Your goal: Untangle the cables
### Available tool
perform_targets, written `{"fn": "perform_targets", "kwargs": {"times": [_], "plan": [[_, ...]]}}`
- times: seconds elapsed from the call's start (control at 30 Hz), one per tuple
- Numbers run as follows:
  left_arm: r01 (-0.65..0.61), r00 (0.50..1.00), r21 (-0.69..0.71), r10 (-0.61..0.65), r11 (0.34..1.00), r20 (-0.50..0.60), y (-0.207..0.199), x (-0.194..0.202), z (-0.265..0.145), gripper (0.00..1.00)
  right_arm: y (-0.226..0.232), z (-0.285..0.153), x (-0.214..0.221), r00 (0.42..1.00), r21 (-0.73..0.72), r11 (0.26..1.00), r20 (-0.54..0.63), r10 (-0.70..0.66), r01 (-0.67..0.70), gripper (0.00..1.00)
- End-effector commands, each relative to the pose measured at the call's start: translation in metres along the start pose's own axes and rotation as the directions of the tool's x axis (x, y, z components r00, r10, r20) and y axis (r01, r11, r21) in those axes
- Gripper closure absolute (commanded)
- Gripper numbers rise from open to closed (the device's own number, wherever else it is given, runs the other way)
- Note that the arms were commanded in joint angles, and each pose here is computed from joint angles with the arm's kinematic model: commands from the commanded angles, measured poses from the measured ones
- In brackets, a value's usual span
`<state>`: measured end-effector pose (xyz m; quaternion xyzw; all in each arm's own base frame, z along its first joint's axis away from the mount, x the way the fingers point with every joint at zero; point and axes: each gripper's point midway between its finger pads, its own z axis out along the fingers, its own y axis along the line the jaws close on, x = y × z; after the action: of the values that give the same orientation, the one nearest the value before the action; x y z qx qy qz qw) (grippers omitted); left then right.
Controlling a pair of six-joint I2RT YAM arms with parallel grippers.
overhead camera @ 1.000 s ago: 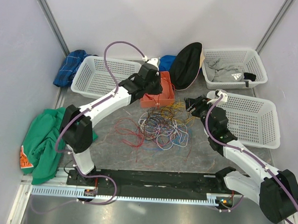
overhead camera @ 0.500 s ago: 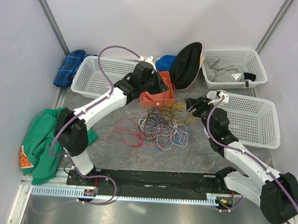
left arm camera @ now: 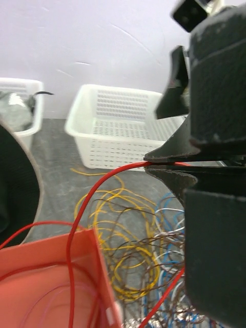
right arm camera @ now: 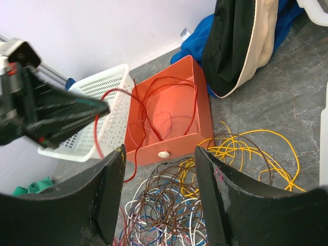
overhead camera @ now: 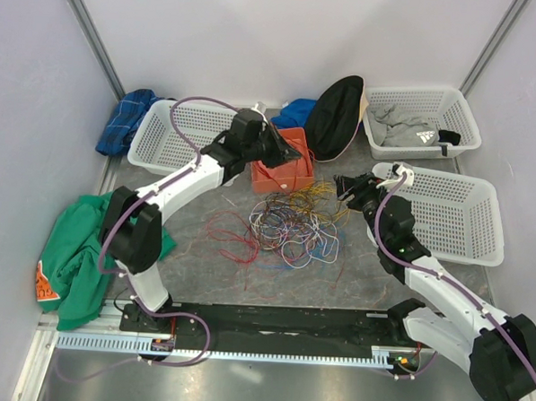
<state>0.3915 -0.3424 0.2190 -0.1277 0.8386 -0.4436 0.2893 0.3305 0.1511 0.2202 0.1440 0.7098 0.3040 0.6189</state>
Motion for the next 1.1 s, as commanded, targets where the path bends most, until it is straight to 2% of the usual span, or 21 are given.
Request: {"fn": "perform_targets", "kwargs": {"times": [0.0, 0.03, 0.07, 0.1, 0.17, 0.23, 0.5, 0.7, 0.9, 1.07], "plan": [[0.076, 0.997, 0.085, -0.079, 0.993, 0.026, -0.018, -0.037, 0.013, 0.98, 0.004, -0.003, -0.006, 1.000, -0.016, 1.000, 0.025, 0.010, -0.009, 0.37], [0.069, 0.996, 0.111, -0.075, 0.991, 0.052, -0.028, -0.056, 0.011, 0.98, 0.003, -0.003, -0.006, 1.000, -0.015, 1.000, 0.024, 0.010, -0.009, 0.36], [0.077, 0.996, 0.074, -0.080, 0.994, 0.040, -0.017, -0.059, 0.020, 0.98, 0.003, -0.002, -0.004, 1.000, -0.012, 1.000, 0.021, 0.009, -0.008, 0.37], [0.065, 0.996, 0.094, -0.071, 0.993, 0.060, -0.029, -0.074, 0.020, 0.98, 0.003, -0.002, -0.004, 1.000, -0.014, 1.000, 0.019, 0.009, -0.008, 0.37], [0.063, 0.997, 0.044, -0.065, 0.997, 0.052, -0.012, -0.085, 0.032, 0.98, 0.002, -0.001, -0.002, 1.000, -0.011, 1.000, 0.015, 0.009, -0.009, 0.36], [0.040, 0.995, 0.048, -0.044, 0.998, 0.086, -0.019, -0.104, 0.032, 0.98, 0.001, 0.000, -0.001, 1.000, -0.009, 1.000, 0.012, 0.008, -0.008, 0.37], [-0.077, 0.990, -0.080, 0.086, 0.994, 0.114, 0.017, -0.116, 0.052, 0.98, -0.001, 0.004, 0.006, 1.000, -0.010, 1.000, -0.007, 0.013, -0.013, 0.37], [-0.183, 0.961, -0.227, 0.222, 0.956, 0.162, 0.052, -0.121, 0.060, 0.98, -0.002, 0.006, 0.013, 1.000, -0.013, 1.000, -0.023, 0.020, -0.020, 0.37], [-0.334, 0.870, -0.408, 0.445, 0.850, 0.214, 0.065, -0.129, 0.066, 0.98, -0.001, 0.007, 0.016, 0.999, -0.016, 0.999, -0.032, 0.027, -0.027, 0.37], [-0.440, 0.750, -0.563, 0.631, 0.699, 0.198, 0.070, -0.137, 0.061, 0.98, -0.003, 0.006, 0.017, 0.999, -0.013, 1.000, -0.034, 0.025, -0.025, 0.37]]}}
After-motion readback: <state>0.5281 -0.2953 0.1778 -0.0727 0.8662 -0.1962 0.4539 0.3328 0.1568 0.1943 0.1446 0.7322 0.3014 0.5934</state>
